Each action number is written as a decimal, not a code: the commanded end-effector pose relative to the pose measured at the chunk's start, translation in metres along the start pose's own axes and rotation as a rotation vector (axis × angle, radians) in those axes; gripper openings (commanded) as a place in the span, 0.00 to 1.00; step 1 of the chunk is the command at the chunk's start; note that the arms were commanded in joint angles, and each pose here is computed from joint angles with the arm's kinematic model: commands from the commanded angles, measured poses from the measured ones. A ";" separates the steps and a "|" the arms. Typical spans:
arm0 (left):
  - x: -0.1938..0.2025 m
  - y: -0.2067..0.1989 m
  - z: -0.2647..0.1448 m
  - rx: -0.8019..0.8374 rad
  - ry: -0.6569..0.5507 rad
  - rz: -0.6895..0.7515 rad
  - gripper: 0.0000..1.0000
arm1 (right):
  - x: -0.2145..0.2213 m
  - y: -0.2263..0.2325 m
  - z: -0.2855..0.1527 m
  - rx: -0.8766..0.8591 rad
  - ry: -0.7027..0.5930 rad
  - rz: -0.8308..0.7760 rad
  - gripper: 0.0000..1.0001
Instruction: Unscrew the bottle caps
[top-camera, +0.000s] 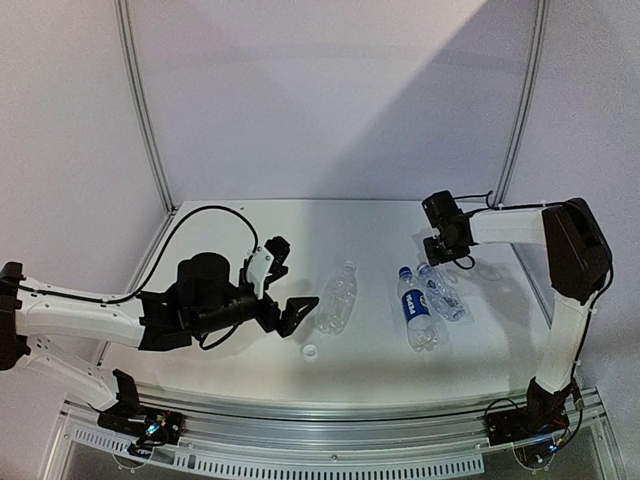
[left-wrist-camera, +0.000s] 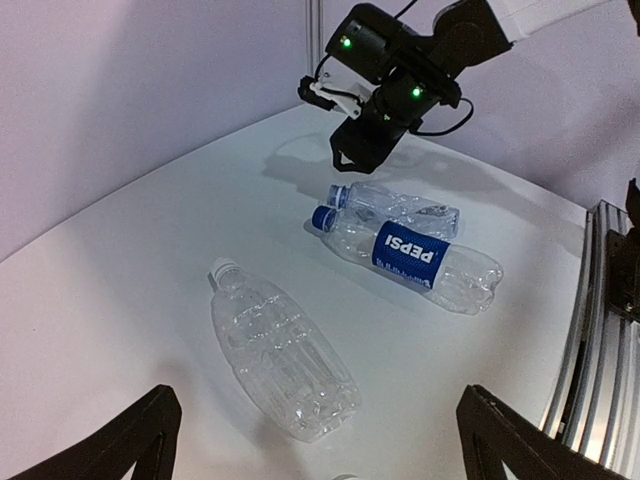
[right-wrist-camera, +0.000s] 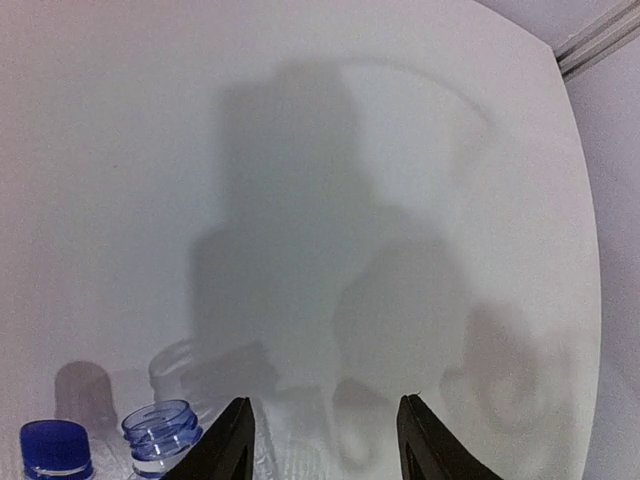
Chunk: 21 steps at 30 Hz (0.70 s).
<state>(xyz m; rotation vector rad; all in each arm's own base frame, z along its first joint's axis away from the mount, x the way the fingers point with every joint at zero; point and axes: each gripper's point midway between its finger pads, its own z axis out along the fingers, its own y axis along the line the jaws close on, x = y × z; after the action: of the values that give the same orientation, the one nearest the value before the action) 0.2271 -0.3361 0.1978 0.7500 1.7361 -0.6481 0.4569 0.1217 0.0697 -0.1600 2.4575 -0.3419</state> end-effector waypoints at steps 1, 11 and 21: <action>-0.005 -0.003 0.001 0.005 -0.003 -0.003 0.99 | -0.015 0.009 -0.036 -0.148 -0.052 0.076 0.53; -0.006 0.031 -0.009 -0.178 -0.029 -0.078 0.99 | 0.002 0.067 -0.105 -0.455 -0.014 0.044 0.64; -0.002 0.031 -0.005 -0.178 -0.001 -0.062 0.99 | 0.057 0.103 -0.091 -0.508 0.179 -0.058 0.67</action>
<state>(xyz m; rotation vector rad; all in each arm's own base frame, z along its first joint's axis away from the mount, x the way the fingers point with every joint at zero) 0.2462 -0.3147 0.2044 0.5738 1.7668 -0.5522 0.3739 0.2239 0.1125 -0.3727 2.5413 0.2832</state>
